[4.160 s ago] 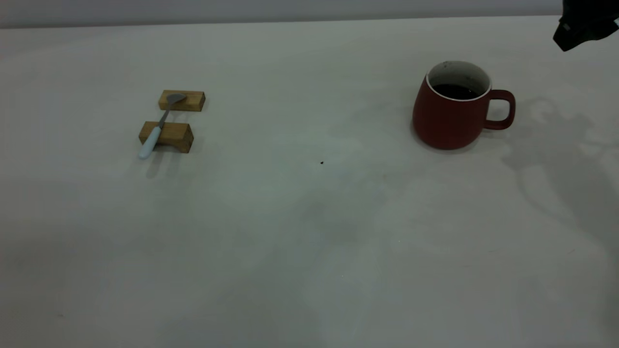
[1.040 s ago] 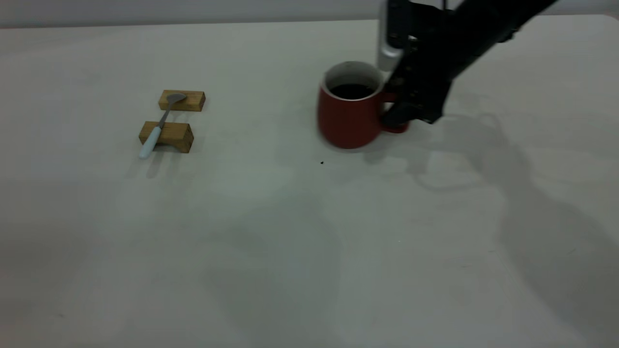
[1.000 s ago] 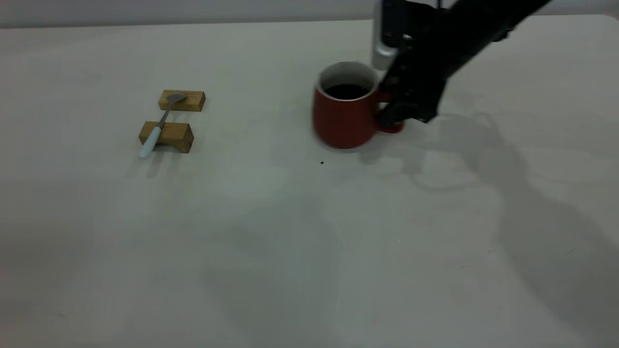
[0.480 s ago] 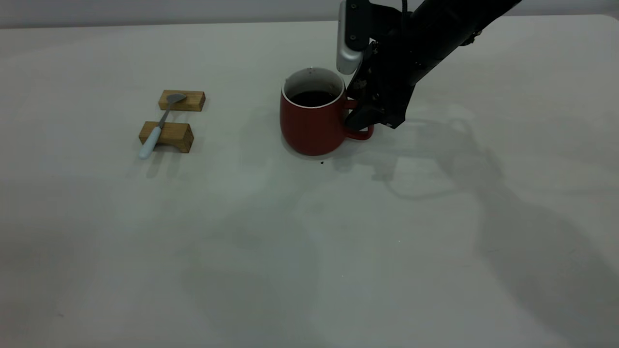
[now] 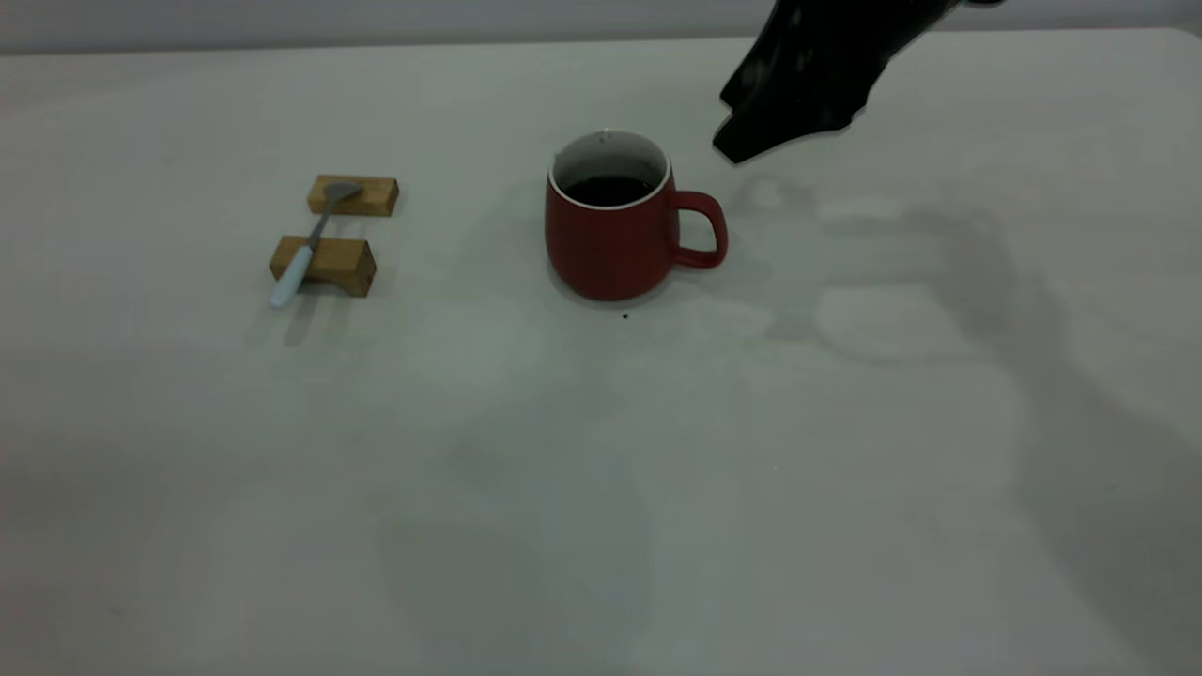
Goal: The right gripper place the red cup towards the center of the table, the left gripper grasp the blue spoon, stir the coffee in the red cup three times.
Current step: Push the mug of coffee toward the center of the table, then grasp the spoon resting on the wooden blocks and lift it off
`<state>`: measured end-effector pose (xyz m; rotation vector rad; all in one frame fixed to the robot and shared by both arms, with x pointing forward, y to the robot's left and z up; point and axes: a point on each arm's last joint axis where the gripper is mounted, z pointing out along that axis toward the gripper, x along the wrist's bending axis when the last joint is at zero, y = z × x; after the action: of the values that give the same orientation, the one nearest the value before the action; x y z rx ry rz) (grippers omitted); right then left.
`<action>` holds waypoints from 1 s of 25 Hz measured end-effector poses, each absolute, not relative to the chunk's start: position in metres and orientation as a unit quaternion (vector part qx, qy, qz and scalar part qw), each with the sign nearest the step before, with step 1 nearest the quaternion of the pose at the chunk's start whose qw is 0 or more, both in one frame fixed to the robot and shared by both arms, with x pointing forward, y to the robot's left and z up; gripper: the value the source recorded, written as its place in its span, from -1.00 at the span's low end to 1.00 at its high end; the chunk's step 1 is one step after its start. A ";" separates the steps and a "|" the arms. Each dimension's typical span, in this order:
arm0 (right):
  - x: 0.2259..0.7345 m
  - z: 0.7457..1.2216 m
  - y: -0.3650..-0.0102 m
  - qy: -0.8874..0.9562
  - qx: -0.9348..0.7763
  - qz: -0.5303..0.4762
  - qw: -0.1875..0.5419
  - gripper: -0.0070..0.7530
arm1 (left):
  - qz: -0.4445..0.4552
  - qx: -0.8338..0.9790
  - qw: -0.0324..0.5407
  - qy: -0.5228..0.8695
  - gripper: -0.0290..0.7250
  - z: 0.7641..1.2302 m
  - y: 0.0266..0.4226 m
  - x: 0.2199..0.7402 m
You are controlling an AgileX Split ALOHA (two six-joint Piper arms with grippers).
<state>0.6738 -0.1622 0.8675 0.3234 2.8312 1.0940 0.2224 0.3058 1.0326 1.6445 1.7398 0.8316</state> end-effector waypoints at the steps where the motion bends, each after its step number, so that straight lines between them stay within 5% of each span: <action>1: 0.672 0.878 -0.164 0.920 0.135 0.368 0.020 0.45 | 0.313 0.619 0.299 0.655 0.63 1.033 0.306 0.222; 9: 0.656 0.990 -0.221 0.769 0.537 0.336 -0.091 0.33 | 0.313 0.619 0.299 0.655 0.63 1.033 0.306 0.222; 18: 0.573 1.081 -0.270 0.755 0.618 0.216 0.037 0.32 | 0.313 0.619 0.299 0.655 0.63 1.033 0.306 0.222; 25: 0.467 1.082 -0.279 0.726 0.656 0.194 0.064 0.32 | 0.313 0.619 0.299 0.655 0.63 1.033 0.306 0.222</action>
<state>0.4669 -0.2787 1.0817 1.9817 2.1921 0.5867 0.2224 0.3058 1.0326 1.6445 1.7398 0.8316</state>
